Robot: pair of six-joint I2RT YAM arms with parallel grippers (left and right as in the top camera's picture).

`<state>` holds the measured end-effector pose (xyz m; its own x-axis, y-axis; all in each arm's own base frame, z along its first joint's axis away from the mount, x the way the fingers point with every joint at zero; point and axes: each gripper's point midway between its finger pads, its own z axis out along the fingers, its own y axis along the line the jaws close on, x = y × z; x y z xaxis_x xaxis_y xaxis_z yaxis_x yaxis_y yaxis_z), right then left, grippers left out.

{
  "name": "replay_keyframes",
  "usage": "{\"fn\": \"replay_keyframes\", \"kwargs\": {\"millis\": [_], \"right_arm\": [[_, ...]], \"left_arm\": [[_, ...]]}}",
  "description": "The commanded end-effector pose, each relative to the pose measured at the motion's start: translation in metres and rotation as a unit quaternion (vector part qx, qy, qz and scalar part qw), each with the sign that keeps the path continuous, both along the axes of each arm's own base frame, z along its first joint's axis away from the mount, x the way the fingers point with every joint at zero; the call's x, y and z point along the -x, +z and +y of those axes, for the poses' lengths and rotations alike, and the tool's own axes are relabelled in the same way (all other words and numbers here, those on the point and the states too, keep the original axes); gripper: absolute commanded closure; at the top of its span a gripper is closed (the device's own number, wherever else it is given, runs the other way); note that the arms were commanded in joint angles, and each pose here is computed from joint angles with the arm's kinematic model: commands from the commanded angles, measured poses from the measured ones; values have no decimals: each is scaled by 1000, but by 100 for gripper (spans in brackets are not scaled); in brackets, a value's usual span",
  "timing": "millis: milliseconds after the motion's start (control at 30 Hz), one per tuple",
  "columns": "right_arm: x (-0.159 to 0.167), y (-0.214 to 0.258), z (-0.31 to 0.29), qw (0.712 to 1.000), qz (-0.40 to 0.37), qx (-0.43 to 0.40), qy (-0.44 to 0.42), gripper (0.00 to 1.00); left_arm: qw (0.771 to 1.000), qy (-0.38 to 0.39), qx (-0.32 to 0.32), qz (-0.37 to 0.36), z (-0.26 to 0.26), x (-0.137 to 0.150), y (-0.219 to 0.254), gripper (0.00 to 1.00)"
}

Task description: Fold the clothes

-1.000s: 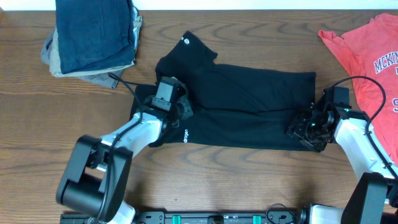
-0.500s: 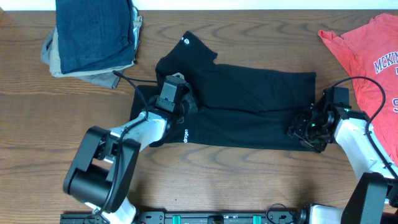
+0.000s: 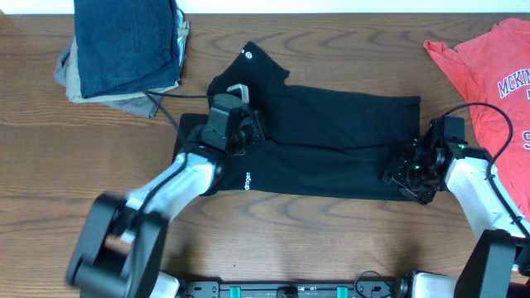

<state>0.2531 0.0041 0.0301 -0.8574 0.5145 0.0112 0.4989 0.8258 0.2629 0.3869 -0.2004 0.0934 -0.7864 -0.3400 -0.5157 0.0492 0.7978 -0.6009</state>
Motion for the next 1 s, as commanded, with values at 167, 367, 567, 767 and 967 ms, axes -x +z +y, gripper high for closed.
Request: {"fn": "replay_keyframes", "kwargs": {"millis": [167,367,567,767,967], "right_arm": [[-9,7,0,1000,-21,8,10,33],[-13,8,1,999,-30,4,11,33],[-11,8,1,1000,-25,4,11,33],[-9,8,1,1000,-22,4,11,32],[-10,8,1,1000,-24,4,11,32]], "left_arm": [[995,66,-77,15,62,6,5,92],[991,62,-98,70,63,9,-42,92],[988,75,-112,72,67,-3,-70,92],[974,130,-175,55,98,-14,-77,92],[971,130,-193,54,116,-19,-85,92]]}}
